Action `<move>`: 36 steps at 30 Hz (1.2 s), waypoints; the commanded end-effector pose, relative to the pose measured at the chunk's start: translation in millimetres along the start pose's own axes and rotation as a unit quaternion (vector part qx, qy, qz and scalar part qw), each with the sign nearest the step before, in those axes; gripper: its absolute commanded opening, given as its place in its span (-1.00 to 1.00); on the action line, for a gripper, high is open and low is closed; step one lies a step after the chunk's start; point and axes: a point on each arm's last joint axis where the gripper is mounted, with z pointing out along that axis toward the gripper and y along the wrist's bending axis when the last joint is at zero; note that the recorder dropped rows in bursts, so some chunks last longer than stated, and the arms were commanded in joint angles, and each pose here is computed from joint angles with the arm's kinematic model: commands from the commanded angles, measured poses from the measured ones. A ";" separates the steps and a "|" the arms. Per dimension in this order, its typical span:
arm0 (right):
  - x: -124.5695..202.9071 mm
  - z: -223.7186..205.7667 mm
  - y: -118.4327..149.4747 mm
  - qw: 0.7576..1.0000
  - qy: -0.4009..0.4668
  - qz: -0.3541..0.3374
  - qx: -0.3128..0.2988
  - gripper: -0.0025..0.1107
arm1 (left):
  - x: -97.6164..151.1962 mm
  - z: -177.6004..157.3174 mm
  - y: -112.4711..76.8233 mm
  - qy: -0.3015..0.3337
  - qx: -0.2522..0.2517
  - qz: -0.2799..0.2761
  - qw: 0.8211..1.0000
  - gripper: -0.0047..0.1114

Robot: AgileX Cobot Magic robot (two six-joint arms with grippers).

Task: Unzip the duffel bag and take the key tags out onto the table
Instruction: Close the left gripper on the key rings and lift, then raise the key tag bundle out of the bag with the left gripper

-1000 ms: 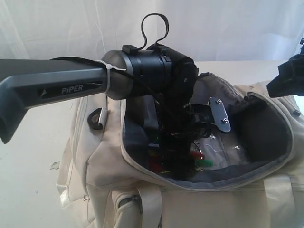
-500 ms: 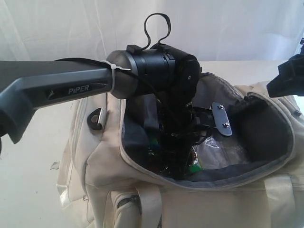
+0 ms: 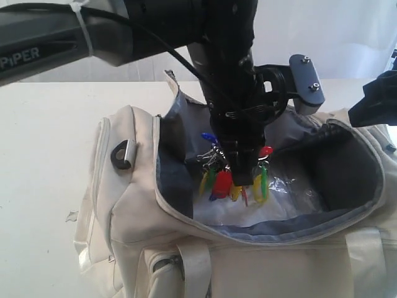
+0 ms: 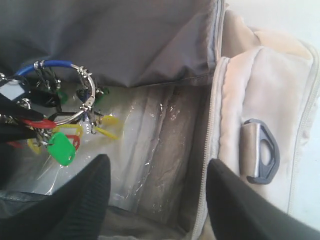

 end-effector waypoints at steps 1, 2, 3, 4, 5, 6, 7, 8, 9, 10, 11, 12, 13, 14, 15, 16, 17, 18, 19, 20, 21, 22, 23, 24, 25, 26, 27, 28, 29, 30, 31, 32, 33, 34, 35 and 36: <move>-0.4 -1.5 0.3 1.000 -0.007 0.001 0.002 -0.01 | -1.2 -21.4 0.0 -0.021 -0.019 0.002 1.000 -0.92; -0.4 -1.5 0.2 1.000 -0.007 0.001 0.002 -0.01 | -1.6 -25.8 0.0 -0.027 -0.024 0.002 0.999 -0.92; -0.4 -1.5 0.2 1.000 -0.007 0.001 0.002 -0.01 | -1.5 -27.6 -0.2 -0.028 -0.025 0.002 0.999 -0.92; -0.5 -1.5 0.2 1.000 -0.007 0.001 0.002 -0.01 | -1.8 -31.6 -0.4 -0.033 -0.030 0.002 0.999 -0.92; -0.5 -1.5 0.2 1.000 -0.007 0.001 0.002 -0.01 | -1.7 -33.9 -0.6 -0.035 -0.031 0.003 0.999 -0.92; -0.5 -1.5 0.2 1.000 -0.007 0.001 0.002 -0.01 | -1.7 -38.3 -1.0 -0.039 -0.035 0.003 0.999 -0.92; -0.5 -1.5 0.2 1.000 -0.007 0.001 0.002 -0.01 | -1.5 -44.0 -1.7 -0.044 -0.039 0.003 0.998 -0.92; -0.5 -1.5 0.2 1.000 -0.007 0.001 0.002 -0.01 | -1.2 -49.2 -2.4 -0.048 -0.043 0.004 0.998 -0.92; -0.5 -1.5 0.2 1.000 -0.007 0.001 0.002 -0.01 | -0.9 -55.4 -3.3 -0.053 -0.047 0.004 0.997 -0.92; -0.5 -1.5 0.2 1.000 -0.007 0.001 0.002 -0.01 | -0.5 -60.5 -4.0 -0.057 -0.051 0.004 0.997 -0.92; -0.5 -1.5 0.2 1.000 -0.007 0.001 0.002 -0.01 | 0.1 -68.3 -5.3 -0.063 -0.056 0.005 0.996 -0.92; -0.5 -1.5 0.2 1.000 -0.007 0.001 0.002 -0.01 | 0.4 -73.8 -6.0 -0.068 -0.061 0.005 0.996 -0.92; -0.5 -1.5 0.2 1.000 -0.007 0.001 0.002 -0.01 | 0.7 -79.4 -6.8 -0.074 -0.066 0.006 0.995 -0.92; -0.7 -1.5 0.1 1.000 -0.008 0.001 0.003 -0.01 | 1.2 -87.2 -7.9 -0.082 -0.073 0.006 0.994 -0.92; -0.9 -1.5 0.0 1.000 -0.009 0.001 0.003 -0.01 | 1.9 -92.5 -8.3 -0.086 -0.080 0.006 0.993 -0.92; -1.0 -1.5 -0.1 1.000 -0.010 0.001 0.004 -0.01 | 2.5 -97.5 -9.0 -0.090 -0.085 0.006 0.992 -0.92; -1.0 -1.5 -0.1 1.000 -0.010 0.001 0.004 -0.01 | 3.4 -104.3 -10.2 -0.095 -0.092 0.007 0.991 -0.92; -1.0 -1.5 -0.1 1.000 -0.010 0.001 0.004 -0.01 | 4.2 -108.5 -11.0 -0.098 -0.095 0.007 0.991 -0.92; -1.0 -1.5 -0.1 1.000 -0.010 0.001 0.004 -0.01 | 5.0 -113.1 -11.9 -0.101 -0.099 0.004 0.990 -0.92; -1.0 -1.5 -0.1 1.000 -0.010 0.001 0.004 -0.01 | 6.0 -117.5 -12.6 -0.103 -0.104 0.002 0.989 -0.92; -1.0 -1.5 -0.1 1.000 -0.010 0.001 0.004 -0.01 | 7.1 -121.3 -13.5 -0.105 -0.106 0.000 0.989 -0.92; -1.0 -1.5 -0.1 1.000 -0.010 0.001 0.004 -0.01 | 8.5 -125.7 -15.1 -0.105 -0.106 -0.001 0.989 -0.92; -1.0 -1.5 -0.1 1.000 -0.010 0.001 0.004 -0.01 | 9.7 -127.9 -16.5 -0.103 -0.104 -0.001 0.989 -0.92; -1.0 -1.5 -0.1 1.000 -0.010 0.001 0.004 -0.01 | 10.7 -130.3 -17.6 -0.102 -0.104 -0.001 0.989 -0.92; -1.0 -1.5 -0.1 1.000 -0.010 0.001 0.004 -0.01 | 11.8 -134.2 -18.9 -0.104 -0.105 -0.001 0.989 -0.92; -1.0 -1.5 -0.1 1.000 -0.010 0.001 0.004 -0.01 | 12.1 -135.1 -19.2 -0.104 -0.105 -0.001 0.989 -0.92; -1.0 -1.5 -0.1 1.000 -0.010 0.001 0.004 -0.01 | 13.2 -137.4 -19.5 -0.103 -0.109 0.000 0.989 -0.92; -1.0 -1.5 -0.1 1.000 -0.010 0.001 0.004 -0.01 | 14.3 -138.4 -19.4 -0.099 -0.112 -0.002 0.989 -0.92; -1.0 -1.5 -0.1 1.000 -0.010 0.001 0.004 -0.01 | 15.6 -140.3 -19.5 -0.096 -0.115 -0.004 0.989 -0.92; -1.1 -1.5 0.1 1.000 -0.010 0.002 0.003 -0.01 | 15.7 -140.2 -19.6 -0.095 -0.114 -0.007 0.989 -0.92; -0.9 -1.5 0.2 1.000 -0.010 0.002 0.002 -0.01 | 16.0 -140.1 -19.8 -0.094 -0.113 -0.009 0.989 -0.92; -0.9 -1.5 0.2 1.000 -0.010 0.002 0.002 -0.01 | 16.0 -141.0 -20.2 -0.096 -0.113 -0.010 0.989 -0.92; -0.9 -1.5 0.2 1.000 -0.010 0.002 0.002 -0.01 | 15.7 -141.0 -20.6 -0.097 -0.111 -0.011 0.989 -0.92; -0.9 -1.5 0.2 1.000 -0.010 0.002 0.002 -0.01 | 15.8 -141.0 -20.5 -0.097 -0.111 -0.009 0.989 -0.92; -0.9 -1.5 0.2 1.000 -0.010 0.002 0.002 -0.01 | 15.6 -141.1 -20.3 -0.098 -0.112 -0.008 0.989 -0.92; -0.9 -1.5 0.2 1.000 -0.010 0.002 0.002 -0.01 | 15.6 -141.1 -20.3 -0.098 -0.112 -0.008 0.989 -0.92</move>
